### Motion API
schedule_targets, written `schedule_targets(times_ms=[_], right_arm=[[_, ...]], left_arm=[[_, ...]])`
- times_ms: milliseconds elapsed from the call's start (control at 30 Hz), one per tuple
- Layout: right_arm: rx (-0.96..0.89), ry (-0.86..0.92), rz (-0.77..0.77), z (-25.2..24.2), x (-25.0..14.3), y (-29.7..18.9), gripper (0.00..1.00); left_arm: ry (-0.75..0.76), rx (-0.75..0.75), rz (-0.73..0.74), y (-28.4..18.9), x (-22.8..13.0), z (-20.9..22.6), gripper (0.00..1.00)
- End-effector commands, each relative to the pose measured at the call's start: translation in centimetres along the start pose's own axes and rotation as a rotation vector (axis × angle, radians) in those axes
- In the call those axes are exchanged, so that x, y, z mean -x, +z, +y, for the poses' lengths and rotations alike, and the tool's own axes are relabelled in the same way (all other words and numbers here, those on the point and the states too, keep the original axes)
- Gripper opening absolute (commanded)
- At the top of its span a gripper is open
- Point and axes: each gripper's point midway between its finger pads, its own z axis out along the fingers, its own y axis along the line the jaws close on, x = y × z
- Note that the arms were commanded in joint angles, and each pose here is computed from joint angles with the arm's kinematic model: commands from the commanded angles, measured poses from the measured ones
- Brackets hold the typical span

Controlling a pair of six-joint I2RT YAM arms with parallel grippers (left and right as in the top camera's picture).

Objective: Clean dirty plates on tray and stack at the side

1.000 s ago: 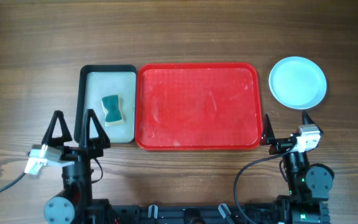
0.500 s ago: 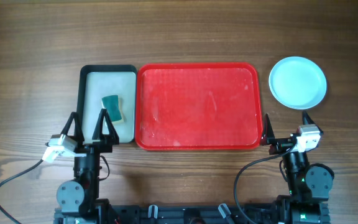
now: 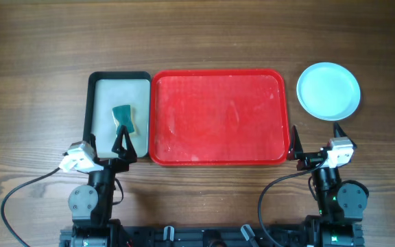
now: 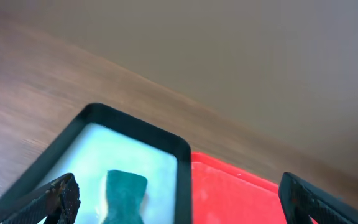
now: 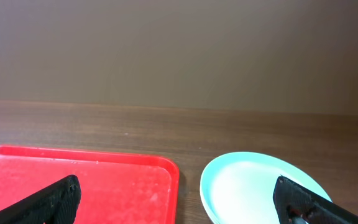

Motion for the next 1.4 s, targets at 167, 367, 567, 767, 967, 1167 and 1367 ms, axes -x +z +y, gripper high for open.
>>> schedule_targets(times_ms=[167, 367, 567, 767, 967, 1167, 1367], right_arm=[[-0.015, 0.019, -0.007, -0.31, 0.14, -0.04, 1.00], [-0.015, 0.019, -0.007, -0.31, 0.14, -0.04, 1.00], [-0.015, 0.019, -0.007, -0.31, 0.14, -0.04, 1.00], [-0.015, 0.019, -0.007, -0.31, 0.14, -0.04, 1.00], [-0.015, 0.019, -0.007, -0.31, 0.14, -0.04, 1.00], [-0.015, 0.019, -0.007, -0.31, 0.14, -0.04, 1.00], [-0.015, 0.019, -0.007, -0.31, 0.14, -0.04, 1.00]], left_arm=[[0.237, -0.011, 0.003, -0.05, -0.12, -0.12, 1.00], [0.350, -0.030, 0.009, -0.06, -0.28, -0.42, 1.00], [0.350, -0.030, 0.008, -0.06, -0.26, -0.43, 1.00], [0.350, -0.030, 0.008, -0.06, -0.26, -0.43, 1.00], [0.350, -0.030, 0.009, -0.05, -0.28, -0.42, 1.00], [0.350, -0.030, 0.008, -0.05, -0.27, -0.42, 1.00], [0.350, -0.030, 0.008, -0.05, -0.27, -0.42, 1.00]])
